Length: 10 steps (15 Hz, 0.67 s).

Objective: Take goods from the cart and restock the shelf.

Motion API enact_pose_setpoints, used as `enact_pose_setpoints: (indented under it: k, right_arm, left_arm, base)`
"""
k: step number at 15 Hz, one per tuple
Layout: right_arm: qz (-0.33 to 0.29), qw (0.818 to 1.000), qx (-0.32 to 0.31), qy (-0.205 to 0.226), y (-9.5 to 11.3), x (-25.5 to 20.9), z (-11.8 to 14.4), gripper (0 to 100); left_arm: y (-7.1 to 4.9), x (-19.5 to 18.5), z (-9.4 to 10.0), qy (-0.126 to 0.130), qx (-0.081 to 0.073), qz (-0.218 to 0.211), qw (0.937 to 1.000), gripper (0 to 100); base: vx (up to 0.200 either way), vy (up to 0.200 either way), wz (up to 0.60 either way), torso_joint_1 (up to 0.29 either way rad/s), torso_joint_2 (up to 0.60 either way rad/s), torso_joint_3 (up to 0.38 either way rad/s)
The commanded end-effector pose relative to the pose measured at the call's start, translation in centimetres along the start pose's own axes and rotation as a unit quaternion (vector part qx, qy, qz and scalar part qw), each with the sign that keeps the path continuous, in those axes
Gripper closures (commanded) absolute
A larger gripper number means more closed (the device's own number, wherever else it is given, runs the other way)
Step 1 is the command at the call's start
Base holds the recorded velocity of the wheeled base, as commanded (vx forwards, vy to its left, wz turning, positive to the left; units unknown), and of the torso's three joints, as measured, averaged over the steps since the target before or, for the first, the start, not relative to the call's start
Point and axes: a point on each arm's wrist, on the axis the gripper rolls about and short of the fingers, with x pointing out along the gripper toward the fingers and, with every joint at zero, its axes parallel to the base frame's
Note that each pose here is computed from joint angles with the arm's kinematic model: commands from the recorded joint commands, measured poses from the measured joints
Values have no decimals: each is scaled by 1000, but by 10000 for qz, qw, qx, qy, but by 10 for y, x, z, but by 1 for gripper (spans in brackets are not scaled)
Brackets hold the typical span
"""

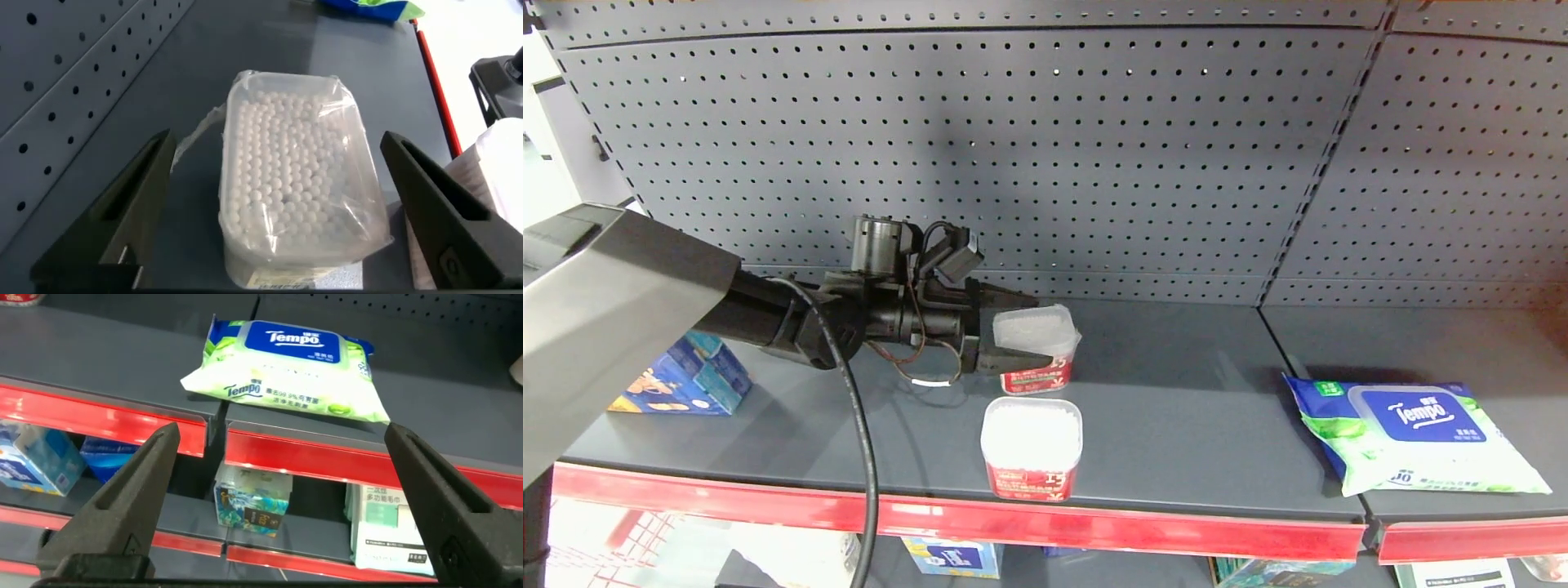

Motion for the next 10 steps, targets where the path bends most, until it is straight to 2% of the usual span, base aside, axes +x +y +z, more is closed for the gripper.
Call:
enact_pose_setpoints:
  k: [1,3,5,9,10]
  right_arm:
    - [-2,10000,-2,-2,0,0,1,0]
    - [-10,10000,-1,-8,0,0,1,0]
    - [-9,10000,-2,-1,0,0,1,0]
    - [-11,10000,-1,-16,0,0,1,0]
    - [-11,10000,-1,-16,0,0,1,0]
  left_arm:
    - [0,-1,2,-17,27,16,10000,0]
    - [2,-11,4,-22,23,133,9999,0]
    - [4,-20,-1,14,-60,224,9997,0]
    - [-8,-27,-7,106,-241,218,9994,0]
    - [-8,-27,-7,106,-229,243,9994,0]
  base:
    - [0,0,0,0,0,0]
    - [0,0,0,0,0,0]
    - [0,0,0,0,0,0]
    - [0,0,0,0,0,0]
    - [0,0,0,0,0,0]
